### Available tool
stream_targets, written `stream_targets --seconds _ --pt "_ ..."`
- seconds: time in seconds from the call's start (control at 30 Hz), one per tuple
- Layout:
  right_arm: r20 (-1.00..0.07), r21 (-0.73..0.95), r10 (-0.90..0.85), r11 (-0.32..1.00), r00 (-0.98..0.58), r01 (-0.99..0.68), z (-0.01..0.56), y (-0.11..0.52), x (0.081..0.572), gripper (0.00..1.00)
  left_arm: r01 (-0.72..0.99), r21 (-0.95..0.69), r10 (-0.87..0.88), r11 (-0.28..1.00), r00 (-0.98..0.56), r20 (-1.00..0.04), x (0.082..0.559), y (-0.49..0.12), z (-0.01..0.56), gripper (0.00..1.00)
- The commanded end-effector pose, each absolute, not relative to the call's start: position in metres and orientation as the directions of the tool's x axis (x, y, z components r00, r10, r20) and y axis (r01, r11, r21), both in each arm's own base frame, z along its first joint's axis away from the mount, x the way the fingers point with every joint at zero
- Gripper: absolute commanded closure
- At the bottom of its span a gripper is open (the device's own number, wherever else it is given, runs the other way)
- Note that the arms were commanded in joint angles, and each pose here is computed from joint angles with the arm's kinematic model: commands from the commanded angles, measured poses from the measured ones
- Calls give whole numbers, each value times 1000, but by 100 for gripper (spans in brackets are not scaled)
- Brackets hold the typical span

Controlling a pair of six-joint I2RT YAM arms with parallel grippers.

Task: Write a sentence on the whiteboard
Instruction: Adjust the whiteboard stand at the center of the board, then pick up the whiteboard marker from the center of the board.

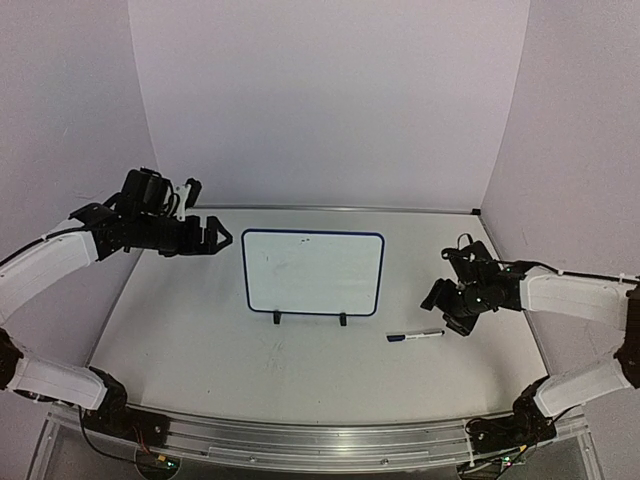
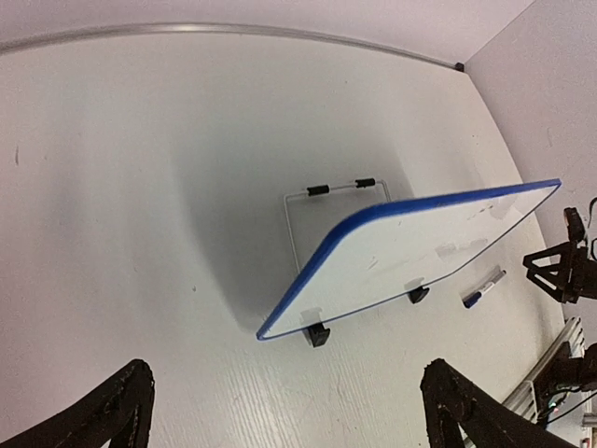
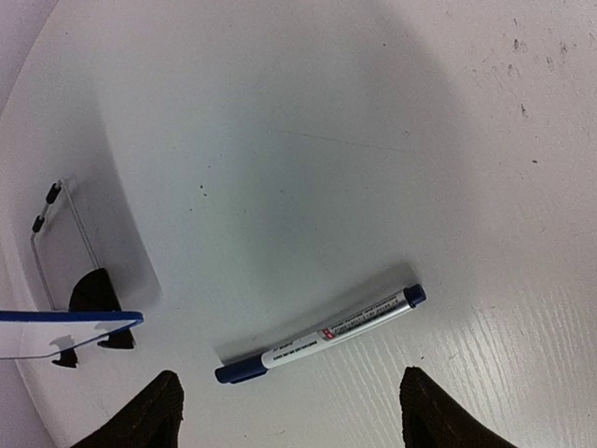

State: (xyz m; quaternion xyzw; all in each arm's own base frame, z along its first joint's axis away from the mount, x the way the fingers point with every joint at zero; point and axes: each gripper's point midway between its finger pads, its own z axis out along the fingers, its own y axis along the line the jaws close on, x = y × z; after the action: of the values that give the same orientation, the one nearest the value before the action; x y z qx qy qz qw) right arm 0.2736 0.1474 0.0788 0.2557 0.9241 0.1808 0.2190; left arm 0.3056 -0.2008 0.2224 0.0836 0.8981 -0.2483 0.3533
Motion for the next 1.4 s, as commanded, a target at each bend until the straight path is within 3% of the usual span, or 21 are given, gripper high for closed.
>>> stream_targets --seconds 0.0,0.13,0.3,0.4,0.7,1.27,1.37 --pt "-241 370 564 806 -790 462 72 154 278 24 447 -294 63 845 -629 -775 318 -190 271 0" --pt "-218 339 596 789 -773 512 61 155 281 25 470 -189 92 862 -512 -854 327 -181 297 1" --pt "-300 236 585 811 -754 535 63 144 286 25 411 -104 71 906 -388 -919 324 -158 310 1" --pt "-287 186 575 818 -766 544 54 144 283 26 366 -64 73 929 -348 -935 317 -142 313 1" --pt "-258 161 602 798 -756 581 33 152 288 26 352 -47 93 935 -371 -924 314 -137 307 2" --pt "-223 150 606 795 -763 588 9 164 297 38 353 -59 89 934 -388 -917 313 -138 303 2" --pt "-219 148 600 800 -769 582 6 166 300 45 353 -60 89 934 -390 -917 313 -138 303 3"
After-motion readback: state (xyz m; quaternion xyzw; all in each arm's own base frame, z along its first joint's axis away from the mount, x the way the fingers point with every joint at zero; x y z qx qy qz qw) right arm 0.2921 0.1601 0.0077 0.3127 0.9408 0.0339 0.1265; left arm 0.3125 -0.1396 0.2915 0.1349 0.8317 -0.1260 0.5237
